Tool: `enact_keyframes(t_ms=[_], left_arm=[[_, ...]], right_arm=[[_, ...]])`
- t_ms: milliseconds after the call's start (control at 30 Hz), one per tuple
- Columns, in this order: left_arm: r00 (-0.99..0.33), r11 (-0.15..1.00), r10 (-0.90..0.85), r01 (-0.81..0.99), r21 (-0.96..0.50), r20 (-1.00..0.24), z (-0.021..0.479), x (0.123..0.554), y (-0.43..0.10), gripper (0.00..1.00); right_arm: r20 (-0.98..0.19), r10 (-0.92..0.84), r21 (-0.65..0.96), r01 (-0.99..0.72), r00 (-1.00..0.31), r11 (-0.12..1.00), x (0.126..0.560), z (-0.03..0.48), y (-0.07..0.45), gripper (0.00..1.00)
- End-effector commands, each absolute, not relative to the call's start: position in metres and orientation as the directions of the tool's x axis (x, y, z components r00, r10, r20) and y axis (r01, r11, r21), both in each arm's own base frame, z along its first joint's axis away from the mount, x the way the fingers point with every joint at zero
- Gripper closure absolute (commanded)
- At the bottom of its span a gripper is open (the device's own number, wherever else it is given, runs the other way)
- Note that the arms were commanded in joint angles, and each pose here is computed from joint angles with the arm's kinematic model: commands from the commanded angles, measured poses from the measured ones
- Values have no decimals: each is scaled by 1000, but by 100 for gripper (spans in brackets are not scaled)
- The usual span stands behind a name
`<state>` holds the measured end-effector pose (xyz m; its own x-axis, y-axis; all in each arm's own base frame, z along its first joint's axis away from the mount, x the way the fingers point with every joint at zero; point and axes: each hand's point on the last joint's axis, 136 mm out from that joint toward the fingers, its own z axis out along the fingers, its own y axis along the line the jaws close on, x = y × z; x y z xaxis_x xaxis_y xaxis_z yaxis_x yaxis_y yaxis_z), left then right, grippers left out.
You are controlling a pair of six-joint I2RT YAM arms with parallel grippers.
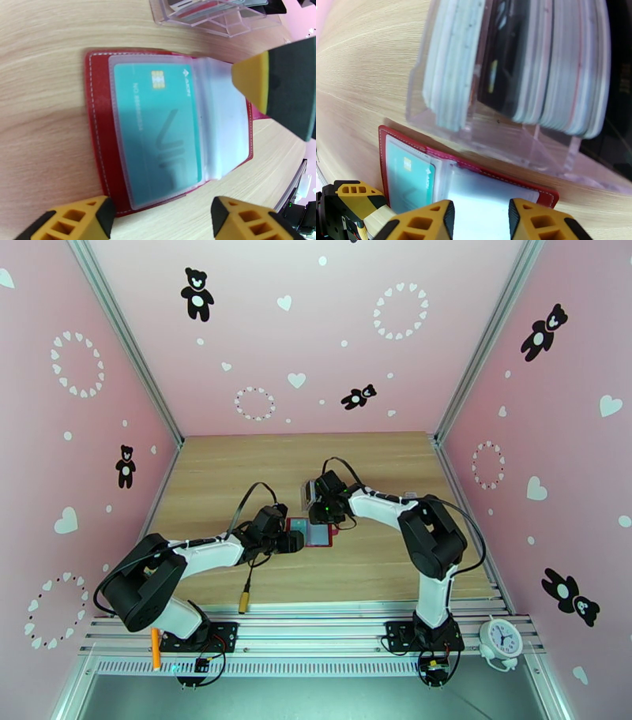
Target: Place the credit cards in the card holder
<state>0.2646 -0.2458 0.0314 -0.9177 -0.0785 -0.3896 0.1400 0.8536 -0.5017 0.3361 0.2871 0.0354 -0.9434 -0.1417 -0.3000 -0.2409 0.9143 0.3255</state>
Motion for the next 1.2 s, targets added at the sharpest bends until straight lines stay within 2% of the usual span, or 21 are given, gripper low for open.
enact_keyframes(t_ms=[0, 667, 1167], left_arm=[[-946, 912, -44, 92, -399, -320, 0, 248, -221, 28], [-946, 915, -36, 99, -392, -323, 3, 251, -223, 26], [-944, 881, -21, 139, -453, -330, 9, 248, -236, 24]], right_arm=[[-271, -157, 304, -239, -950, 922, 333, 24, 283, 58], [-224, -185, 339, -254, -957, 906, 306, 8, 304, 58], [-180, -148, 457, -216, -972, 863, 296, 4, 326, 58]])
